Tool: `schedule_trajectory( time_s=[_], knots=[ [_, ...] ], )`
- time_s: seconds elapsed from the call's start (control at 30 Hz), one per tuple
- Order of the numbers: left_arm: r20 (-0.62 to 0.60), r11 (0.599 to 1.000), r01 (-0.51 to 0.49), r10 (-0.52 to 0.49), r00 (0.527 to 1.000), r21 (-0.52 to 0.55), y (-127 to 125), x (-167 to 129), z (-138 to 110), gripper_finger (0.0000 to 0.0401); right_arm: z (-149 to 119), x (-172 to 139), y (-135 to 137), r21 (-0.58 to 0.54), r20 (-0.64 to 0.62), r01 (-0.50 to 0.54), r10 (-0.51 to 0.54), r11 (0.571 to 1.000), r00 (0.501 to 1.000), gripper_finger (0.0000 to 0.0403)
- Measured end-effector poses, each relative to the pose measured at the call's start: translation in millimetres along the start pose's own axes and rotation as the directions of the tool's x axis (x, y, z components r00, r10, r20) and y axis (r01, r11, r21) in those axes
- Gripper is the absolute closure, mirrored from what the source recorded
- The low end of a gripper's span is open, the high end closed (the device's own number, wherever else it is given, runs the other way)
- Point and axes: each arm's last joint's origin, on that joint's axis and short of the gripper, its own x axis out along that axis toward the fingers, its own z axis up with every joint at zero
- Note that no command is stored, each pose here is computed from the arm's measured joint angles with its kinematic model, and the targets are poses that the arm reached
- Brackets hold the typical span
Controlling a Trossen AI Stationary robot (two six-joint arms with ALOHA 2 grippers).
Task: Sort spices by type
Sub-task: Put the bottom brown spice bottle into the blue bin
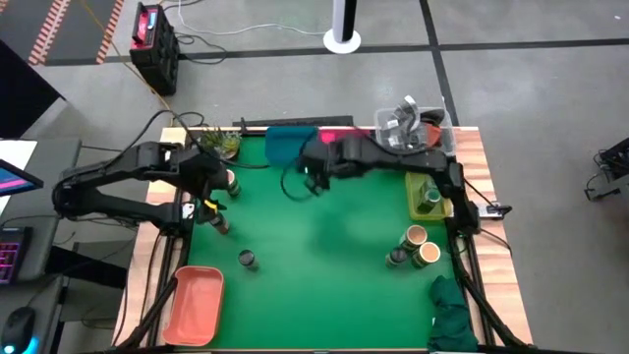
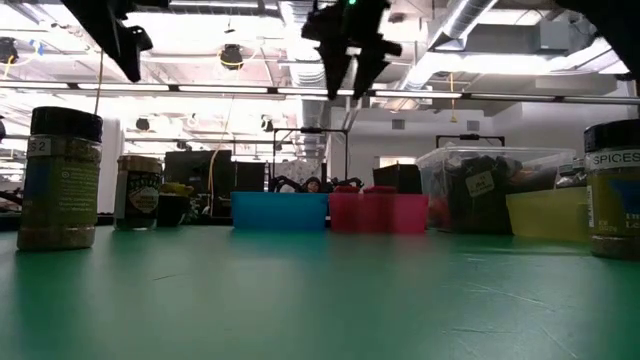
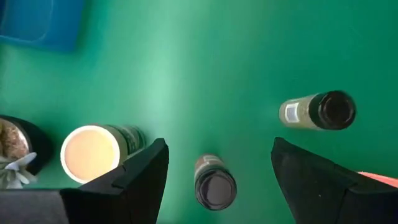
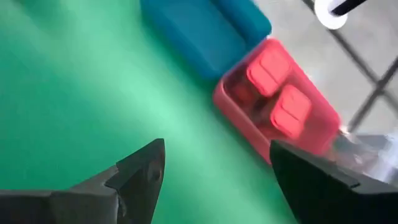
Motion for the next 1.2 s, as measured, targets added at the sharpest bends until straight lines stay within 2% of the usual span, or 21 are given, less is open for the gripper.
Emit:
schedule_trajectory(
  time_s=[0.13, 0.23, 0.37, 0.53, 0.6, 0.7, 0.8, 0.9, 1.03, 1.2],
  knots=[
    [0.079, 0.998, 0.028, -0.024, 0.997, -0.052, -1, -6, 0, 0.0131, -24, -25, 20, -0.096, -0.021, -0.039, 0.037, 0.995, 0.999, 0.0081],
    [0.161, 0.995, 0.049, -0.035, 0.986, -0.082, -1, -11, 3, 0.0131, -38, -45, 24, -0.100, 0.000, -0.087, 0.088, 0.991, 0.996, 0.0081],
    [0.245, 0.990, 0.065, -0.034, 0.969, -0.121, -2, -20, 2, 0.0131, -58, -62, 15, -0.043, 0.077, -0.150, 0.153, 0.988, 0.985, 0.0081],
    [0.244, 0.987, 0.057, -0.018, 0.970, -0.154, -1, -19, 3, 0.0131, -83, -69, 2, 0.059, 0.262, -0.317, 0.292, 0.947, 0.920, 0.0081],
    [0.236, 0.984, 0.059, -0.017, 0.972, -0.171, -1, -18, 3, 0.0131, -98, -69, -7, 0.094, 0.262, -0.342, 0.308, 0.935, 0.915, 0.0081],
    [0.223, 0.979, 0.029, 0.017, 0.975, -0.202, 0, -17, 3, 0.0131, -120, -72, -18, 0.128, 0.189, -0.377, 0.350, 0.917, 0.917, 0.0081],
    [0.221, 0.973, -0.005, 0.057, 0.974, -0.229, 1, -17, 3, 0.0131, -142, -77, -26, 0.136, 0.041, -0.378, 0.376, 0.916, 0.926, 0.0081],
    [0.221, 0.974, -0.024, 0.074, 0.972, -0.223, 2, -15, 6, 0.0131, -165, -83, -33, 0.124, -0.139, -0.306, 0.321, 0.944, 0.937, 0.0080],
    [0.206, 0.975, -0.028, 0.075, 0.976, -0.222, 2, -11, 9, 0.0131, -187, -88, -39, 0.088, -0.304, -0.204, 0.221, 0.975, 0.927, 0.0068],
    [0.200, 0.975, -0.029, 0.075, 0.977, -0.221, 2, -9, 11, 0.0131, -211, -81, -47, 0.181, -0.375, -0.208, 0.264, 0.961, 0.889, 0.0040]
  ],
)
